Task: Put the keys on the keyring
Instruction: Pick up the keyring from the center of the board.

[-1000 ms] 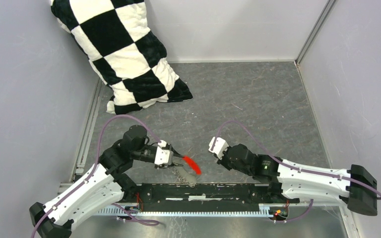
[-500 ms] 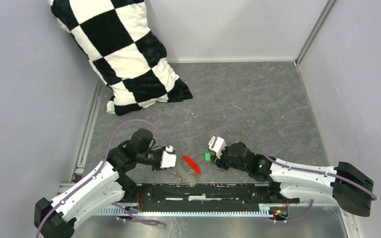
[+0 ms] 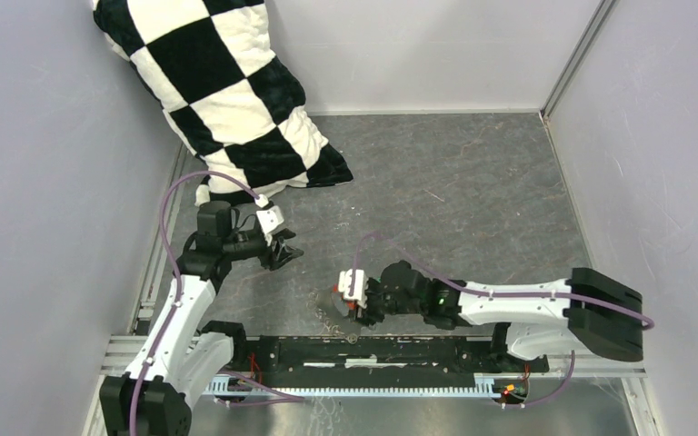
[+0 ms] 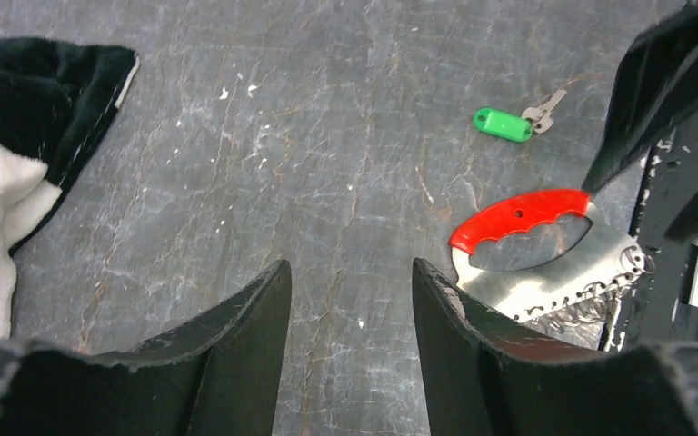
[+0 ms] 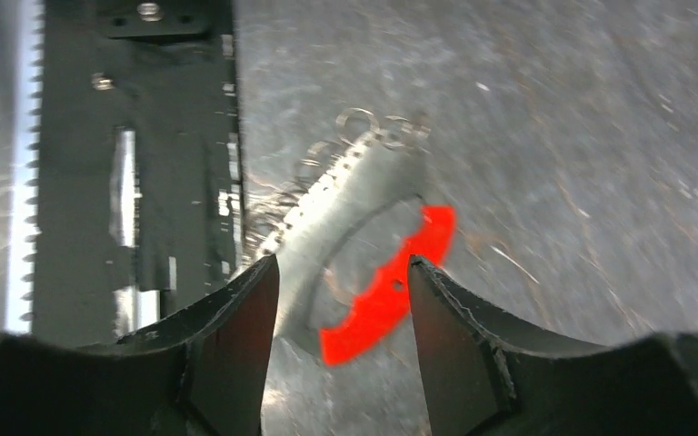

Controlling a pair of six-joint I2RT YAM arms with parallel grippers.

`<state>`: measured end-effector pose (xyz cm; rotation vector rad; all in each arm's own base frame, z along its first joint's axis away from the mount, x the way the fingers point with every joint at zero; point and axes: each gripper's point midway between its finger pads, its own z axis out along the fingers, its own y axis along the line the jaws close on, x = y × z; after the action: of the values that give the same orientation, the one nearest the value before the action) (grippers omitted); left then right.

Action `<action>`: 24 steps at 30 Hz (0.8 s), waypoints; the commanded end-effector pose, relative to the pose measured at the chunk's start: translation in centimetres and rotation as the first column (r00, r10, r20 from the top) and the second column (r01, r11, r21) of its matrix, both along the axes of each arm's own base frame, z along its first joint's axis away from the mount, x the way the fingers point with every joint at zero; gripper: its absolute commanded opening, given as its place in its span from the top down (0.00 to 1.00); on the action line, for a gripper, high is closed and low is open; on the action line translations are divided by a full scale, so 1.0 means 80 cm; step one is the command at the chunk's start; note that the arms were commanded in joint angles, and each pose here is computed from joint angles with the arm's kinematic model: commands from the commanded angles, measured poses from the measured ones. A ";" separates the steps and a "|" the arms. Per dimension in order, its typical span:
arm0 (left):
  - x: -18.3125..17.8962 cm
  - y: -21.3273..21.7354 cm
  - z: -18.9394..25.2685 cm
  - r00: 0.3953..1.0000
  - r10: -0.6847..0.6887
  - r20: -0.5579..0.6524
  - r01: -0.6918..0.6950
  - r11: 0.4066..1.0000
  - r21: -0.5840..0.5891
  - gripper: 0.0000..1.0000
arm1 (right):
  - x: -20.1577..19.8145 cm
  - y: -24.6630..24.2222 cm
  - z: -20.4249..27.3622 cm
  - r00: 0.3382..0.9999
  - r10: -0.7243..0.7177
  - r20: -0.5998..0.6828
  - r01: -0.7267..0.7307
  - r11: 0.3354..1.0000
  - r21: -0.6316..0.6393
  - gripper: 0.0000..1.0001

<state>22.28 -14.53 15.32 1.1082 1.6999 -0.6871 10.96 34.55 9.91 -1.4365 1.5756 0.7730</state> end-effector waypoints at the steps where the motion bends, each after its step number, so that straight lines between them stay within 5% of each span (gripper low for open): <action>1: -0.013 -0.014 0.033 0.997 -0.066 0.027 0.068 0.994 -0.080 0.42 | -0.035 0.049 0.022 0.981 0.189 0.045 -0.193 0.977 0.087 0.40; 11: -0.051 -0.012 0.020 0.982 -0.186 0.018 0.186 0.983 -0.011 0.44 | -0.062 0.078 -0.029 0.845 0.518 0.131 -0.516 0.855 -0.053 0.51; 24: -0.038 -0.011 0.048 0.994 -0.110 0.009 0.110 0.993 -0.044 0.46 | -0.025 0.100 -0.058 0.748 0.652 0.125 -0.631 0.757 -0.171 0.61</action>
<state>18.26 -15.33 16.91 1.2268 1.6408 -0.8077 8.57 42.39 5.50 -2.0355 1.0767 0.9060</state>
